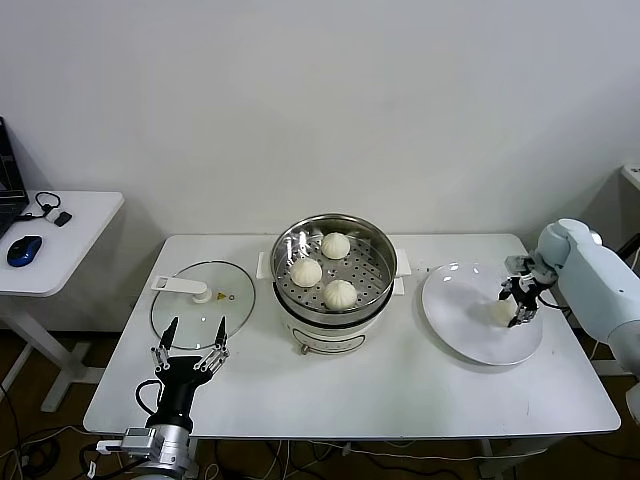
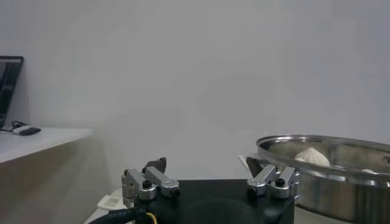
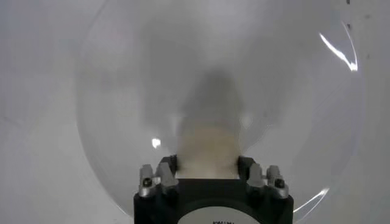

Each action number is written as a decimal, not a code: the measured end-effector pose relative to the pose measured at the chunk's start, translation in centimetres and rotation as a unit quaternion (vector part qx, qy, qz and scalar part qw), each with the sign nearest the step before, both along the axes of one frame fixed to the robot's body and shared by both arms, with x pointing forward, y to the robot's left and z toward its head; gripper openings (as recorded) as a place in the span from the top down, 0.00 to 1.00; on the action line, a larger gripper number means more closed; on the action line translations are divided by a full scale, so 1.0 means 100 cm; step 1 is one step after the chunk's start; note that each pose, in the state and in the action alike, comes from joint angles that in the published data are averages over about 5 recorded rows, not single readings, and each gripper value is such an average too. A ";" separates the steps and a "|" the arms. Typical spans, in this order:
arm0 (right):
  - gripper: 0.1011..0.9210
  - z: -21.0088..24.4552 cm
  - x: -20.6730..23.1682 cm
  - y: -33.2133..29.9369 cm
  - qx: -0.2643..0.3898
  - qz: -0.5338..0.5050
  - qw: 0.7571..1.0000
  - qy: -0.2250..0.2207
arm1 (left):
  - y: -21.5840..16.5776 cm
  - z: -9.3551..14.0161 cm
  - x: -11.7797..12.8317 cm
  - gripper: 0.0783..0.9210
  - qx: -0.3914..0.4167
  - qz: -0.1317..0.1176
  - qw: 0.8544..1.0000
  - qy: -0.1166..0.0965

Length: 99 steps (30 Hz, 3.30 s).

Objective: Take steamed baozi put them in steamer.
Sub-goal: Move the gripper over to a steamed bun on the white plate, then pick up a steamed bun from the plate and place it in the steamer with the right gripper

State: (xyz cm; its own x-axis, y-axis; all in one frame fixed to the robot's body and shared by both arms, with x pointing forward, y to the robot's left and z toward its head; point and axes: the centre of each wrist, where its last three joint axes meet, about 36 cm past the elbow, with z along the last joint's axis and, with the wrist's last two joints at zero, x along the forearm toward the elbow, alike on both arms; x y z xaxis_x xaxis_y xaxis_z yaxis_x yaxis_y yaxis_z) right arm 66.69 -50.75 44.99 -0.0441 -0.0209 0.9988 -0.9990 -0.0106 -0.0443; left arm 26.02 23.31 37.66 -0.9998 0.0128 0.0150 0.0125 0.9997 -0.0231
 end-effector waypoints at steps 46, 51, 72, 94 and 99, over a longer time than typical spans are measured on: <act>0.40 0.234 0.059 0.164 0.116 0.066 0.990 -0.051 | -0.007 -0.003 -0.002 0.12 -0.011 -0.006 1.000 -0.006; 0.40 0.240 0.066 0.201 0.122 0.077 0.989 -0.040 | -0.006 -0.001 -0.002 0.12 -0.009 -0.008 1.000 -0.009; 0.41 0.190 0.075 0.320 0.118 0.123 0.985 0.010 | 0.001 0.001 -0.008 0.12 -0.009 0.001 1.000 -0.009; 0.41 0.141 0.080 0.326 0.095 0.127 0.987 0.025 | 0.002 -0.001 -0.009 0.12 -0.010 0.002 1.000 -0.006; 0.40 0.139 0.081 0.325 0.092 0.127 0.987 0.024 | 0.002 -0.001 -0.009 0.12 -0.010 0.003 1.000 -0.006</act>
State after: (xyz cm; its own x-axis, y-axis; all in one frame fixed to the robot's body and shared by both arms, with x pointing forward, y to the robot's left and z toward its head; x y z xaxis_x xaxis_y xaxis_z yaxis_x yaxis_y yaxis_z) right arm 74.77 -18.20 58.94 0.0324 -0.2061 0.9780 -0.9663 -0.2566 -0.0221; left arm 25.10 23.51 37.54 -1.0000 0.0079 0.0027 0.0077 0.9990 -0.0429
